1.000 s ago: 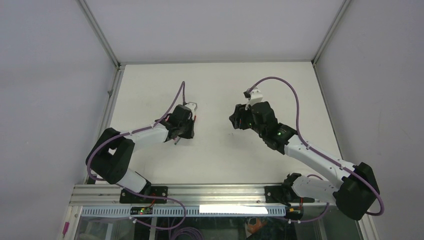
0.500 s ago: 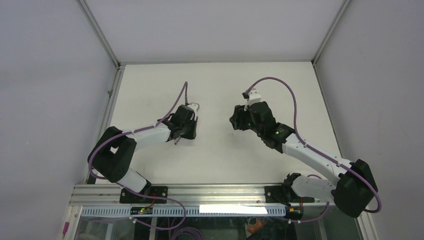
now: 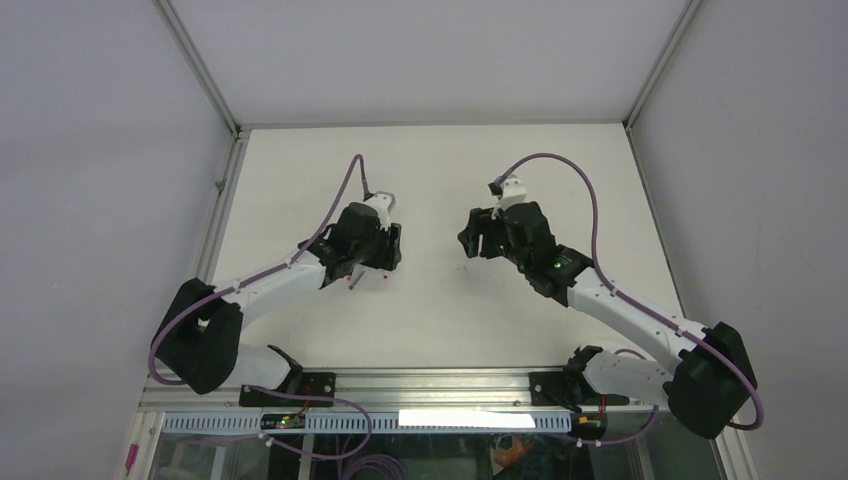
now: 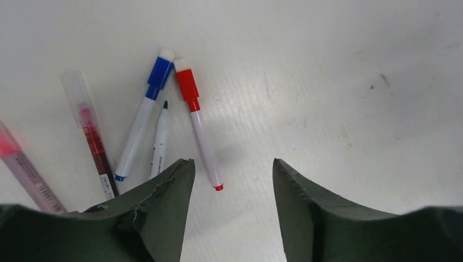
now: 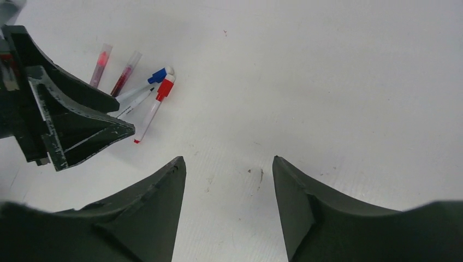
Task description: Insert the pens into the pen caps
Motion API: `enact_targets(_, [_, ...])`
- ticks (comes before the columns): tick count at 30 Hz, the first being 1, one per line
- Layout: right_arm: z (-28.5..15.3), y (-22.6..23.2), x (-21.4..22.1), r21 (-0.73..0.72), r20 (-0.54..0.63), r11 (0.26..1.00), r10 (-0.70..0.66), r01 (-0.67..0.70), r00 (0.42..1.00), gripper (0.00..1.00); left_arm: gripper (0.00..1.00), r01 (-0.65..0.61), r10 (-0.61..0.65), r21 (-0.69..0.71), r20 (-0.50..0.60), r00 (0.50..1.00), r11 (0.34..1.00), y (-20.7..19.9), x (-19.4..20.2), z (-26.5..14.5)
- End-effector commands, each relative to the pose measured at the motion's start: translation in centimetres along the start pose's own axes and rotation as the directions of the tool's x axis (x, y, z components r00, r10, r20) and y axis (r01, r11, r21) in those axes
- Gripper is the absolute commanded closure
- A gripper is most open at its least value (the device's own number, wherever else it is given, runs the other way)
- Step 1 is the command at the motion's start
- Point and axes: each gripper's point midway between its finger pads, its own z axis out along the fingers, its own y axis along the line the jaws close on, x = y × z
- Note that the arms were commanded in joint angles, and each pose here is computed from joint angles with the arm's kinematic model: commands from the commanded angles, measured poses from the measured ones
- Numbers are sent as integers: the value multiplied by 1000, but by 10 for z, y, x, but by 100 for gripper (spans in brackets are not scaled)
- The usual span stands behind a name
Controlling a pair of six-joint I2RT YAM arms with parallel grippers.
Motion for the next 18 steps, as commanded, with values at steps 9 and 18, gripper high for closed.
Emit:
enact_targets(9, [-19,-22,-56,133,166,991,-6,-16,986,34,30,65,-35,-46,475,879,997,43,-112,-67])
enact_targets(18, [-40,-78,-61,299,232,946,56,-126,971,28,26,149,-19,-172,591,807,974,95,-124,-96])
